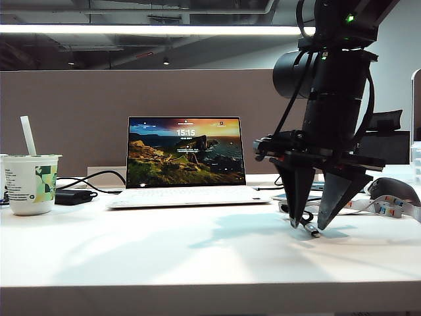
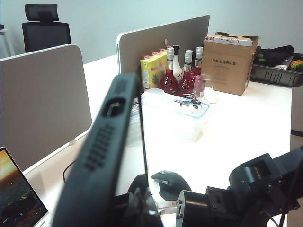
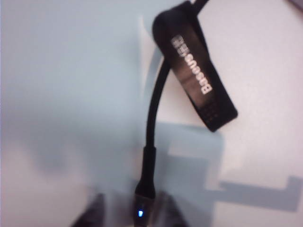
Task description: Pick up the black phone, pick up the charger plug, insert the charger plug into the phone's charging port, and finally place the connected phone back on the desk.
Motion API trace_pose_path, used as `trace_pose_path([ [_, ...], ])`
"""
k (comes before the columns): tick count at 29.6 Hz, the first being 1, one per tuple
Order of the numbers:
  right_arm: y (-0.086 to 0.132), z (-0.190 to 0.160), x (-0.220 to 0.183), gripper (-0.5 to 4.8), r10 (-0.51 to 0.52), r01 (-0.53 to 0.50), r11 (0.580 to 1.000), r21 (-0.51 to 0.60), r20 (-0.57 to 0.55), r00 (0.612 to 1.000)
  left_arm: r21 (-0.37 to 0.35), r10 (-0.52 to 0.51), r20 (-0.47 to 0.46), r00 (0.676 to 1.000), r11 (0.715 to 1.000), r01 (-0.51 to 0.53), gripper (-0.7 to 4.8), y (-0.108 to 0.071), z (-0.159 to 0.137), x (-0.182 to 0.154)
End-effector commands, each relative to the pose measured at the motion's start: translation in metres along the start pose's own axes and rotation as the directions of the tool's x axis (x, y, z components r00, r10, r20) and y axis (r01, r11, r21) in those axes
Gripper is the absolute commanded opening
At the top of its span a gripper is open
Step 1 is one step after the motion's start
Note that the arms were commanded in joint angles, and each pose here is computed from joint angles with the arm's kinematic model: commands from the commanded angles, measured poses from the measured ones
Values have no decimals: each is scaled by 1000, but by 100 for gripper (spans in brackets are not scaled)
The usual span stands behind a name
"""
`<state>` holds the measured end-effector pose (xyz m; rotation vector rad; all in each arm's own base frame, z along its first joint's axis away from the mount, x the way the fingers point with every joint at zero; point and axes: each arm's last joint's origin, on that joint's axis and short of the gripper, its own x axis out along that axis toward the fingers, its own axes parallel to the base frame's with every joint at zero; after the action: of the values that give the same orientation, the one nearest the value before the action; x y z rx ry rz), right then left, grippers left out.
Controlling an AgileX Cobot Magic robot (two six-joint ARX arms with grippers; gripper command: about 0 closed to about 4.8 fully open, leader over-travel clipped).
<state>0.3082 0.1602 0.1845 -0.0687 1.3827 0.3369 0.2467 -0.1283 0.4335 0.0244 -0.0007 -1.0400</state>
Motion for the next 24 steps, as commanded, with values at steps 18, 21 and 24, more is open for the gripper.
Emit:
trace_pose_path([
  [18, 4, 3, -3, 154, 106, -106, 994, -14, 17, 994, 29, -8, 42, 999, 1000, 7, -6, -2, 8, -3],
  [21, 5, 5, -3, 189, 117, -116, 993, -19, 39, 992, 29, -8, 42, 999, 1000, 7, -6, -2, 8, -3],
  [24, 5, 6, -3, 220, 120, -119, 993, -14, 51, 992, 29, -8, 43, 999, 1000, 7, -6, -2, 8, -3],
])
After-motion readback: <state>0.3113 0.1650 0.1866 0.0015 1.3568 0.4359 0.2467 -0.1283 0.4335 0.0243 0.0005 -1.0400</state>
